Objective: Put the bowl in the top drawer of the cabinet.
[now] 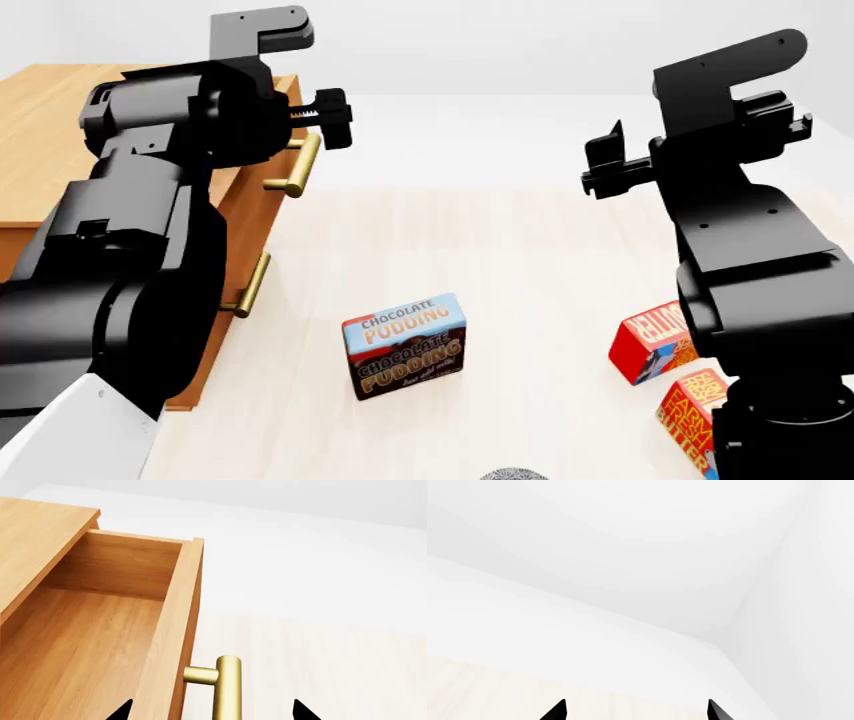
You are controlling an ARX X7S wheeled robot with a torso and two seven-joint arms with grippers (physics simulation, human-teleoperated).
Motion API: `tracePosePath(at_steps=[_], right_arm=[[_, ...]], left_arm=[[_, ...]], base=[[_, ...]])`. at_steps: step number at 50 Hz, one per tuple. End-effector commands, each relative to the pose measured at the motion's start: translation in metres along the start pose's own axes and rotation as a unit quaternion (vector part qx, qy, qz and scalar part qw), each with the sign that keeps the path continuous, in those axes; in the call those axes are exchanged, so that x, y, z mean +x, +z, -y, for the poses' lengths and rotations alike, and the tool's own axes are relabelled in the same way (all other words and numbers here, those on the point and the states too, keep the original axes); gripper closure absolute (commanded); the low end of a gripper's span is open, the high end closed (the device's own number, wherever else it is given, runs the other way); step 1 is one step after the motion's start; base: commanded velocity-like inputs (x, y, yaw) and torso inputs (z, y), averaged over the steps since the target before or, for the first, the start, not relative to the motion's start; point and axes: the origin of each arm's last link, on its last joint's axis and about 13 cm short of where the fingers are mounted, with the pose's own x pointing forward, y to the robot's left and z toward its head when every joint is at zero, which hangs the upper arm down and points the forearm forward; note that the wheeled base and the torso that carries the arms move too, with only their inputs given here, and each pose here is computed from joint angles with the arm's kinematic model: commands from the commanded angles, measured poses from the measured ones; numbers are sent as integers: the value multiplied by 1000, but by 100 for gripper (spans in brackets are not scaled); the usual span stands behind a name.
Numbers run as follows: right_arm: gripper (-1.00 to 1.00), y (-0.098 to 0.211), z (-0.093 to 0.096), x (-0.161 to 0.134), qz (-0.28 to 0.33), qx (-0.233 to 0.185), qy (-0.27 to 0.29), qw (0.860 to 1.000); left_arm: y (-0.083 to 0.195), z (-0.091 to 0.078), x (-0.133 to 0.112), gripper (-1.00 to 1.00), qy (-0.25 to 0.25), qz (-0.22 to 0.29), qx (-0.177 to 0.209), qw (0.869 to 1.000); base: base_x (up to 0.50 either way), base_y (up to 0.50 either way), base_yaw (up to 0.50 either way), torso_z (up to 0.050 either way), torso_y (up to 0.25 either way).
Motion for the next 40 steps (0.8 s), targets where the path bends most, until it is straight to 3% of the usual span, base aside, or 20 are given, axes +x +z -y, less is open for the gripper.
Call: tracePosePath(at_steps=[1,40], right_arm=[[-100,0,2,-1,0,0,1,1000],[-100,-5,3,-2,-6,3,6,1000]], left_arm=[[7,4,-6,-100,-46,-5,-31,998],[-7,37,-3,-100,-92,-20,0,996]], base=[[0,0,0,0,0],[0,0,0,0,0]])
